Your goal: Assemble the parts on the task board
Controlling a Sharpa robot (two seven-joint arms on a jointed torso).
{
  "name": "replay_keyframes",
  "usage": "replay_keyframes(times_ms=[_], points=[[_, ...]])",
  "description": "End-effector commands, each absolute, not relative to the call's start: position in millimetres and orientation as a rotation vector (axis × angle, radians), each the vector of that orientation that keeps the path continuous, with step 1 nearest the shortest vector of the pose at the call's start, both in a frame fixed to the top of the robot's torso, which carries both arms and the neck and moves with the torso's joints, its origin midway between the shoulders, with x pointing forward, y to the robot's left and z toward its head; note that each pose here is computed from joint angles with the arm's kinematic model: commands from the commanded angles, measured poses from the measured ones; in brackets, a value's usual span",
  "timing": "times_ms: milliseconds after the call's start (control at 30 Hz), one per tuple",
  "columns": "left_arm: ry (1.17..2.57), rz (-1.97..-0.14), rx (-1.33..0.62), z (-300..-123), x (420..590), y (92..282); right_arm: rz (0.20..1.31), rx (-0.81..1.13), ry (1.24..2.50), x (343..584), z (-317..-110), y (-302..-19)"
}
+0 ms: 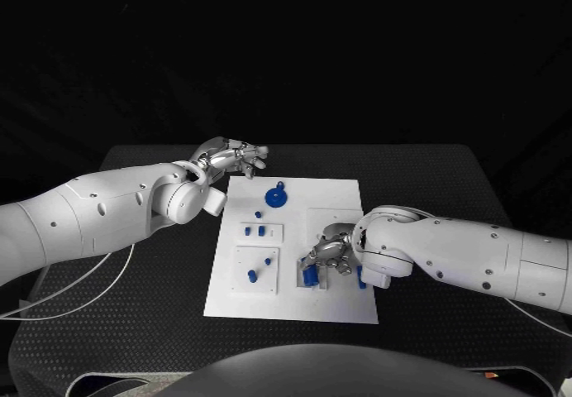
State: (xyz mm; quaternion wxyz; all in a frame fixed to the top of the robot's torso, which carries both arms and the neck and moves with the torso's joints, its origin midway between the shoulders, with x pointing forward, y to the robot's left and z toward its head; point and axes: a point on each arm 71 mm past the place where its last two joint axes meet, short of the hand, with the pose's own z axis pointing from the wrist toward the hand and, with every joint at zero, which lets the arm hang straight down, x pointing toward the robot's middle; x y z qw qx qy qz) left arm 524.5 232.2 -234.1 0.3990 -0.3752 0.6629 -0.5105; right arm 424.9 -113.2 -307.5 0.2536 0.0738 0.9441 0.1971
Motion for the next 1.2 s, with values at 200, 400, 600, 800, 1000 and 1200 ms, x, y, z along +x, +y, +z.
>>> replay_keyframes(times_ms=[200,400,600,800,1000,1200], points=[[1.682,-1.311,-0.942,-232.8,524.3,229.9,0.534,0.184,2.568,423.4,-310.0,-112.0],[1.682,-1.312,-0.942,-232.6,524.2,229.8,0.537,0.176,2.574,422.3,-310.0,-111.6],[1.683,-1.312,-0.942,-232.6,524.4,229.6,0.538,0.183,2.578,422.1,-310.3,-111.7],[1.683,-1.311,-0.942,-232.6,524.5,229.9,0.538,0.188,2.574,422.4,-310.3,-112.5],[1.682,-1.309,-0.943,-232.5,524.6,230.1,0.536,0.189,2.565,422.8,-310.0,-113.2],[1.683,-1.309,-0.943,-232.6,525.1,230.1,0.567,0.21,2.524,424.0,-307.6,-118.7]])
